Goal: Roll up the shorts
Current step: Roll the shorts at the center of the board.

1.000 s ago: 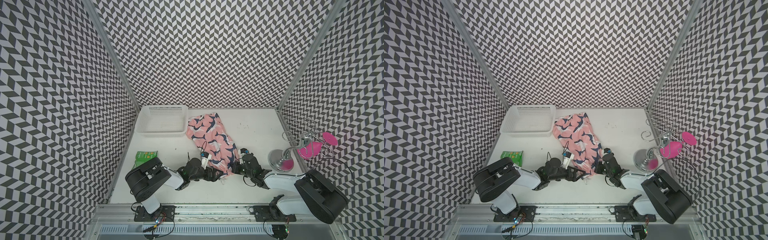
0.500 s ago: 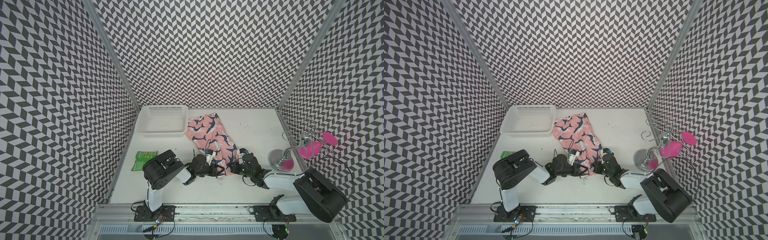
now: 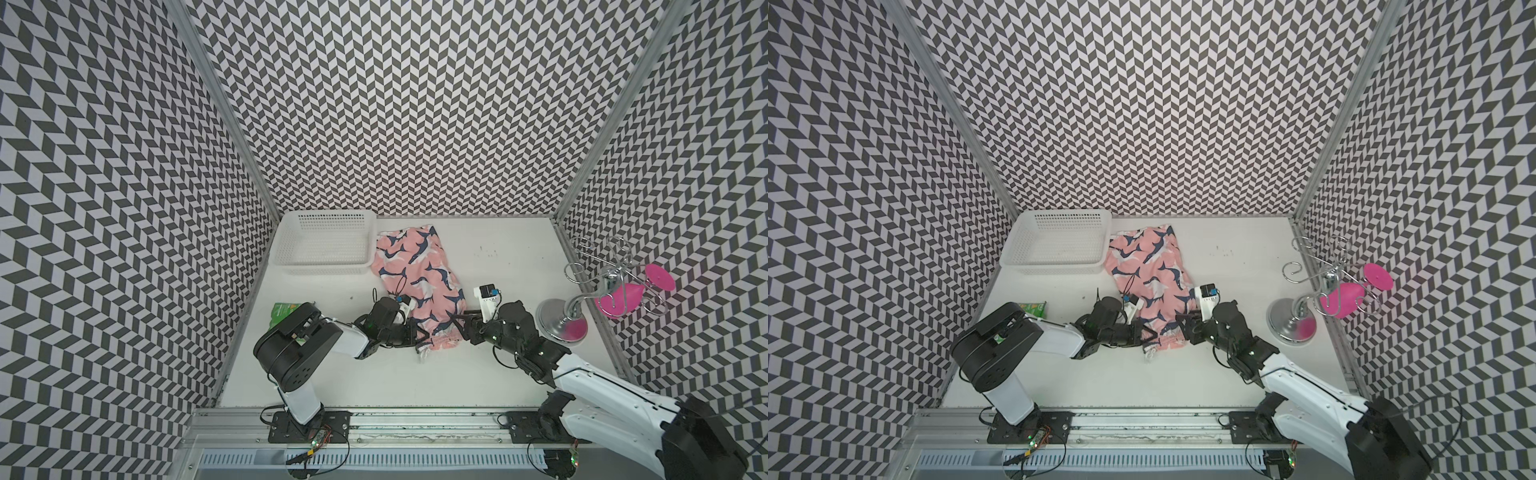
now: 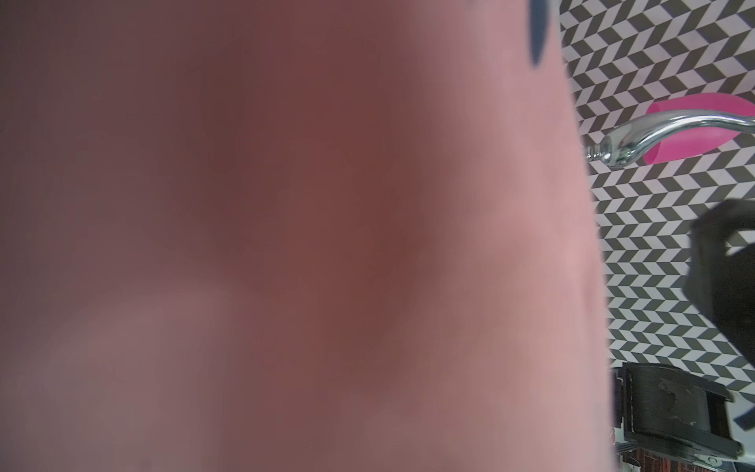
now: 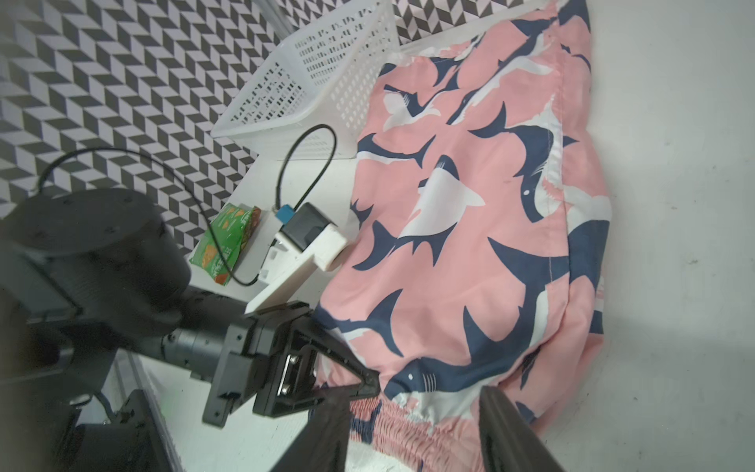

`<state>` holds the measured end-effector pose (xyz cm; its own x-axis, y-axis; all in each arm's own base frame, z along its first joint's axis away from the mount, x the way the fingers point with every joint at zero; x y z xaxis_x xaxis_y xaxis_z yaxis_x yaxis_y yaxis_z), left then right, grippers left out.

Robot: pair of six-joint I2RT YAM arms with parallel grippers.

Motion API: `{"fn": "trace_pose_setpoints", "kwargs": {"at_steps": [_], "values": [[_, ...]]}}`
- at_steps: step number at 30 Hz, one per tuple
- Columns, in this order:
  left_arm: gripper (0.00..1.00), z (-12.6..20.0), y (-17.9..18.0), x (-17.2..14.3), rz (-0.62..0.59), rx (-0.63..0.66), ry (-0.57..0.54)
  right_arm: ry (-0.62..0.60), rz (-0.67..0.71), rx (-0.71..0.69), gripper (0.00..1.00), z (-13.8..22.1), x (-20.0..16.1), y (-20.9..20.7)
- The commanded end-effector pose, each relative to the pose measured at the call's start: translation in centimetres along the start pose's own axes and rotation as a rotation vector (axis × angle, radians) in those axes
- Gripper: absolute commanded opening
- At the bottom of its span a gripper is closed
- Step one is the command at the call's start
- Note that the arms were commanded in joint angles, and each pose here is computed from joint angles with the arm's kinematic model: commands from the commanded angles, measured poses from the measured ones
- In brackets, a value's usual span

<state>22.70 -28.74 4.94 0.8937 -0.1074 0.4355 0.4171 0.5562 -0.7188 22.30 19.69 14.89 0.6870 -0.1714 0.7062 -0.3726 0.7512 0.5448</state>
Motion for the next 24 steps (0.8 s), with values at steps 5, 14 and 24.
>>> {"fn": "trace_pose_setpoints", "kwargs": {"at_steps": [5,14,24], "values": [[0.00,2.5,1.7,0.3,0.022,0.049,0.069,-0.036,0.313,0.014,0.63,0.7,-2.0,3.2],[0.00,6.5,2.4,0.6,0.121,0.009,-0.015,-0.036,0.780,0.077,0.86,-1.3,-4.9,9.1],[0.00,7.9,1.5,0.9,0.173,-0.123,-0.056,0.043,1.190,-0.039,0.86,-4.1,-7.8,7.0]]}}
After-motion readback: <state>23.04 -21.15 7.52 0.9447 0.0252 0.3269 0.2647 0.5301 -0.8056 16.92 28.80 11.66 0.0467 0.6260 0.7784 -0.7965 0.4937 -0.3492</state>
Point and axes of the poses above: each gripper's point midway between its finger pads, its own z axis back along the fingers, its own y axis along the line the jaws close on, x = y × z, the point moved 3 cm from there along z, back along the fingers, and after that the axes turned 10 degrees about -z, right-handed, at the moved point
